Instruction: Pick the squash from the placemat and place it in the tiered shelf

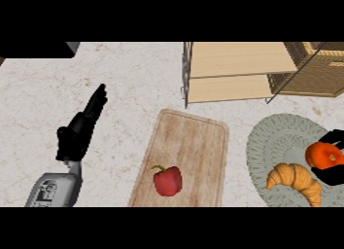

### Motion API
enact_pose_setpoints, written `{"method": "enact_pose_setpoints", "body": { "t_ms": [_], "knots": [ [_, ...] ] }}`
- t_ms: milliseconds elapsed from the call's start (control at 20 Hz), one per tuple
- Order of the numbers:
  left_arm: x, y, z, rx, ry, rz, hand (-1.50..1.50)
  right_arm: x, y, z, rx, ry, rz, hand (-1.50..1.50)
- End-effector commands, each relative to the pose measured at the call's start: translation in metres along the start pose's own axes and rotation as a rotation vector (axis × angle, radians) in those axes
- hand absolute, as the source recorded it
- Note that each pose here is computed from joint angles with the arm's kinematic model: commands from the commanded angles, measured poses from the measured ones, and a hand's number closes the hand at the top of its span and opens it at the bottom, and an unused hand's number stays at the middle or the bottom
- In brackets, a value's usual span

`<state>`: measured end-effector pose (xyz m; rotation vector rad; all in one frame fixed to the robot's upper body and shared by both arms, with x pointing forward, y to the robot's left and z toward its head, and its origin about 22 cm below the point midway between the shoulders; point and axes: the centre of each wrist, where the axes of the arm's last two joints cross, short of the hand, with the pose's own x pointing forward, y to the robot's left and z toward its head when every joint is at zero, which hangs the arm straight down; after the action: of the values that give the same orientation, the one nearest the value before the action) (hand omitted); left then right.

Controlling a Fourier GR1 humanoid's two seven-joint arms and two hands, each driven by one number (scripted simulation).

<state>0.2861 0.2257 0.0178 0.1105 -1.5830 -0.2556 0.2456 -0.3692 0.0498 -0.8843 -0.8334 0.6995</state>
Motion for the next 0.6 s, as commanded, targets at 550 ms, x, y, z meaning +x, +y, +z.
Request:
{"method": "enact_pose_setpoints", "body": {
  "t_ms": [550],
  "knots": [
    [0.013, -0.013, -0.014, -0.045, -0.006, -0.007, 0.00, 0.246, 0.136, 0.165, 0.070, -0.472, 0.029, 1.50]
  ]
}}
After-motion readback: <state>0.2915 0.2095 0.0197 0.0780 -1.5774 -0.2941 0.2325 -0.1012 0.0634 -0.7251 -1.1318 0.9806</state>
